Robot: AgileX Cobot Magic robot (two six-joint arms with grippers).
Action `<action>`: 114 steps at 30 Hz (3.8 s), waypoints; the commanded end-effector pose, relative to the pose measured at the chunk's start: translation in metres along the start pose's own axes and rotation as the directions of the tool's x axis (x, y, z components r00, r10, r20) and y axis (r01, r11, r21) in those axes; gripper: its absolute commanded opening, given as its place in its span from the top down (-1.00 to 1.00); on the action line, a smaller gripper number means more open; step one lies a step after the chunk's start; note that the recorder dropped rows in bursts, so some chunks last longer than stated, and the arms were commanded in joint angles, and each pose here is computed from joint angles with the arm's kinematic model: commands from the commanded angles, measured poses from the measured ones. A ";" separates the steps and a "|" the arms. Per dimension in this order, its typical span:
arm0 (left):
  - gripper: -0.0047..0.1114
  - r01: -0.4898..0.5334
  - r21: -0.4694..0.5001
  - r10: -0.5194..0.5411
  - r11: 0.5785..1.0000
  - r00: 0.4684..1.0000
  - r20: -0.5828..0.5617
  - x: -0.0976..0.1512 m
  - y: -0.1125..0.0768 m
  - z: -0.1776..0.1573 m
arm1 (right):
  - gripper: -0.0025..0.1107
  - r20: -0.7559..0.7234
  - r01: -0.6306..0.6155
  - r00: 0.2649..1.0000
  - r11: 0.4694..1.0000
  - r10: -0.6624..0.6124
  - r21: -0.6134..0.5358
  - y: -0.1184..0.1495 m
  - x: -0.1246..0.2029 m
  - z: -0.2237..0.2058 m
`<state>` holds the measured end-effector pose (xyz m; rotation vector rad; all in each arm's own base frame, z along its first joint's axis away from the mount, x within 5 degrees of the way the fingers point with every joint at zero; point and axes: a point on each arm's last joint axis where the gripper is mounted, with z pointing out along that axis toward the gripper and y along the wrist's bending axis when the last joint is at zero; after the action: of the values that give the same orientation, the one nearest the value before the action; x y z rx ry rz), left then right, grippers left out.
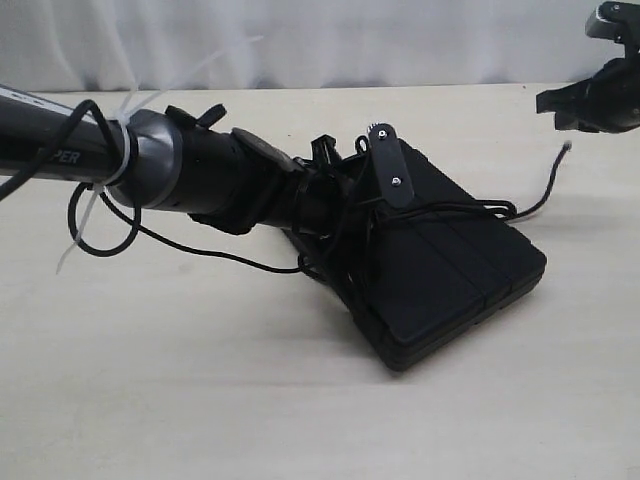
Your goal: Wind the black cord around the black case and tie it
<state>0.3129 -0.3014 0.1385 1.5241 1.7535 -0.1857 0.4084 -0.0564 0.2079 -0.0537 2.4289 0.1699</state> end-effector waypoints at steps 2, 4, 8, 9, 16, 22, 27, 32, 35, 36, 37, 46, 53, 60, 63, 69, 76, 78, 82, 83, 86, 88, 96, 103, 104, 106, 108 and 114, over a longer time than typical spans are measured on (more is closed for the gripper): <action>0.92 0.095 -0.148 -0.097 0.984 0.995 -0.011 -0.009 0.022 -0.003 | 0.88 -0.049 0.108 0.993 0.992 -0.111 -0.072 0.018 0.004 -0.001; 0.92 0.109 -0.155 -0.110 0.982 0.994 -0.002 -0.011 0.024 -0.003 | 0.88 -0.061 0.103 0.992 0.991 -0.108 -0.088 0.024 0.004 0.000; 0.92 0.111 -0.096 -0.108 0.989 0.994 0.035 -0.015 0.019 -0.003 | 0.86 -0.119 -0.246 0.960 0.967 0.252 0.065 -0.001 0.012 -0.002; 0.92 0.112 -0.096 -0.109 0.989 0.993 0.036 -0.015 0.019 -0.003 | 0.80 -0.159 -0.224 0.958 0.968 0.240 0.108 -0.008 0.018 -0.001; 0.92 0.117 -0.095 -0.114 0.989 0.993 0.037 -0.015 0.019 -0.003 | 0.04 -0.319 -0.350 0.856 0.910 0.407 0.224 -0.027 0.047 0.013; 0.92 0.130 -0.093 -0.127 0.987 0.991 0.040 -0.015 0.019 -0.003 | 0.03 -0.252 -0.446 0.841 0.877 0.479 0.179 -0.025 0.049 0.038; 0.92 0.130 -0.093 -0.127 0.987 0.991 0.040 -0.015 0.019 -0.003 | 0.15 -0.189 -0.445 0.858 0.875 0.477 0.190 -0.035 0.045 0.060; 0.92 0.130 -0.088 -0.126 0.988 0.991 0.043 -0.016 0.019 -0.003 | 0.15 -0.167 -0.449 0.863 0.876 0.476 0.176 -0.048 0.025 0.093; 0.92 0.129 -0.080 -0.126 0.988 0.991 0.049 -0.016 0.018 -0.003 | 0.15 -0.142 -0.452 0.868 0.875 0.476 0.173 -0.055 0.019 0.112; 0.92 0.129 -0.078 -0.126 0.989 0.991 0.050 -0.016 0.018 -0.003 | 0.15 -0.124 -0.451 0.873 0.877 0.472 0.167 -0.058 0.013 0.118; 0.92 0.129 -0.078 -0.126 0.989 0.991 0.050 -0.016 0.018 -0.003 | 0.15 -0.142 -0.452 0.869 0.876 0.475 0.166 -0.059 0.015 0.124; 0.92 0.121 -0.083 -0.118 0.989 0.992 0.045 -0.016 0.018 -0.003 | 0.88 -0.397 -0.323 0.853 0.940 0.338 0.107 -0.052 0.044 0.157; 0.92 0.121 -0.082 -0.118 0.989 0.992 0.046 -0.016 0.018 -0.003 | 0.88 -0.436 -0.116 0.894 0.993 0.107 0.006 -0.012 0.034 0.156; 0.92 0.127 -0.177 -0.130 0.976 0.991 -0.006 -0.012 0.027 -0.004 | 0.88 -0.315 0.019 0.949 0.999 -0.005 0.043 0.012 0.024 0.126; 0.92 0.124 -0.255 -0.139 0.959 0.989 -0.042 -0.010 0.036 -0.006 | 0.88 -0.281 0.036 0.959 0.998 -0.019 0.054 0.013 0.026 0.110; 0.92 0.134 -0.210 -0.139 0.968 0.990 -0.009 -0.014 0.032 -0.005 | 0.88 -0.181 0.067 0.982 0.996 -0.055 0.060 0.020 0.022 0.076; 0.92 0.172 -0.239 -0.181 0.956 0.983 -0.016 -0.012 0.035 -0.006 | 0.88 -0.123 0.111 0.986 0.994 -0.109 0.010 0.031 0.019 0.044; 0.92 0.220 -0.263 -0.231 0.939 0.973 -0.009 -0.012 0.037 -0.007 | 0.88 -0.171 0.159 0.971 0.985 -0.167 -0.059 0.037 0.024 0.043; 0.92 0.244 -0.346 -0.271 0.906 0.962 -0.032 -0.009 0.045 -0.009 | 0.88 -0.178 0.176 0.963 0.971 -0.204 -0.164 0.046 0.026 0.040; 0.92 0.241 -0.363 -0.274 0.900 0.961 -0.040 -0.007 0.046 -0.010 | 0.88 -0.167 0.199 0.958 0.962 -0.231 -0.187 0.049 0.025 0.039; 0.92 0.237 -0.359 -0.268 0.903 0.963 -0.039 -0.006 0.048 -0.010 | 0.88 -0.115 0.247 0.951 0.931 -0.286 -0.270 0.060 0.022 0.034; 0.92 0.258 -0.265 -0.266 0.929 0.964 0.008 -0.011 0.043 -0.008 | 0.88 -0.064 0.289 0.940 0.882 -0.335 -0.371 0.070 0.021 0.030; 0.92 0.272 -0.216 -0.271 0.938 0.962 0.033 -0.013 0.040 -0.007 | 0.81 -0.212 -0.115 0.969 0.991 0.125 0.063 0.020 0.024 0.027; 0.92 0.286 -0.216 -0.285 0.934 0.958 0.036 -0.013 0.041 -0.007 | 0.13 -0.304 -0.270 0.895 0.939 0.327 0.215 0.006 0.049 0.053; 0.92 0.286 -0.216 -0.285 0.934 0.958 0.036 -0.013 0.041 -0.007 | 0.24 -0.289 -0.292 0.888 0.923 0.359 0.249 -0.002 0.053 0.060; 0.92 0.288 -0.218 -0.288 0.932 0.957 0.035 -0.013 0.041 -0.007 | 0.31 -0.274 -0.306 0.886 0.915 0.375 0.262 -0.010 0.054 0.070; 0.92 0.290 -0.214 -0.289 0.933 0.957 0.037 -0.013 0.041 -0.007 | 0.31 -0.257 -0.307 0.892 0.915 0.372 0.260 -0.013 0.053 0.081; 0.92 0.290 -0.208 -0.288 0.934 0.957 0.040 -0.013 0.040 -0.007 | 0.33 -0.353 -0.285 0.859 0.920 0.370 0.269 -0.019 0.062 0.113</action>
<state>0.3445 -0.2955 0.1634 1.1238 1.9204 -0.1219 0.4402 -0.0580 0.1046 0.4772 2.7393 0.0676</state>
